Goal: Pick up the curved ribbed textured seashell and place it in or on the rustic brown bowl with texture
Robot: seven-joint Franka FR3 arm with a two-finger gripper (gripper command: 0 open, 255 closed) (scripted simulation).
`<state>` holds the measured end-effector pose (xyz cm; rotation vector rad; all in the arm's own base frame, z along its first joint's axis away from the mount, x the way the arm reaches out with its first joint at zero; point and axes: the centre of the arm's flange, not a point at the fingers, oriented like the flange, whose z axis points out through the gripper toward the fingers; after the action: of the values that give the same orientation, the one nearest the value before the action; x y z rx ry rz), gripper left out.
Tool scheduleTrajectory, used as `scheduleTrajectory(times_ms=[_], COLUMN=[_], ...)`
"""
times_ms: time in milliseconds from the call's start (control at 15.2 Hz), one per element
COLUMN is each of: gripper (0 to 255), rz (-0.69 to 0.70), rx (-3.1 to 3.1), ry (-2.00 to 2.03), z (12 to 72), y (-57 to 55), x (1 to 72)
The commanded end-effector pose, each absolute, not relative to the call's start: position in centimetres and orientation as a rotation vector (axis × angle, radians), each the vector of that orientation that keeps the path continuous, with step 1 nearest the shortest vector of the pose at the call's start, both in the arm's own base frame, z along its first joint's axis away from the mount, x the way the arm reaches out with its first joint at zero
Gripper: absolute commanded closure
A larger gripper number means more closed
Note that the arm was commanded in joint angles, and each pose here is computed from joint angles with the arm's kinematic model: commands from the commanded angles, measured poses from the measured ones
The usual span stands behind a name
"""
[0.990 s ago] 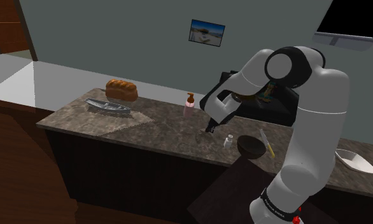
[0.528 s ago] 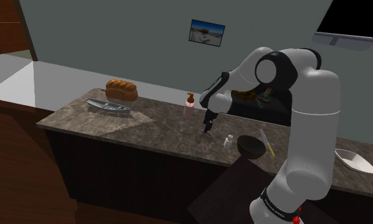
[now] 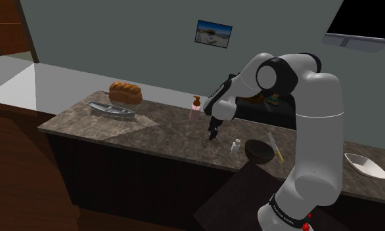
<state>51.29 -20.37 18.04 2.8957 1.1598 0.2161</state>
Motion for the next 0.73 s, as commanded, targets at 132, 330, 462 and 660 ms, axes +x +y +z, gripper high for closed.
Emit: scheduleTrajectory(times_ms=[132, 330, 462, 660], gripper=[0, 255, 255, 255], rz=[0.216, 0.216, 0.216, 0.216], rx=[2.896, 2.896, 2.896, 2.896], ry=[1.160, 1.160, 1.160, 1.160], z=[17.99, 18.00, 17.95, 17.89], y=[-20.36, -20.36, -20.35, -20.42], x=[51.30, 51.30, 51.34, 51.29])
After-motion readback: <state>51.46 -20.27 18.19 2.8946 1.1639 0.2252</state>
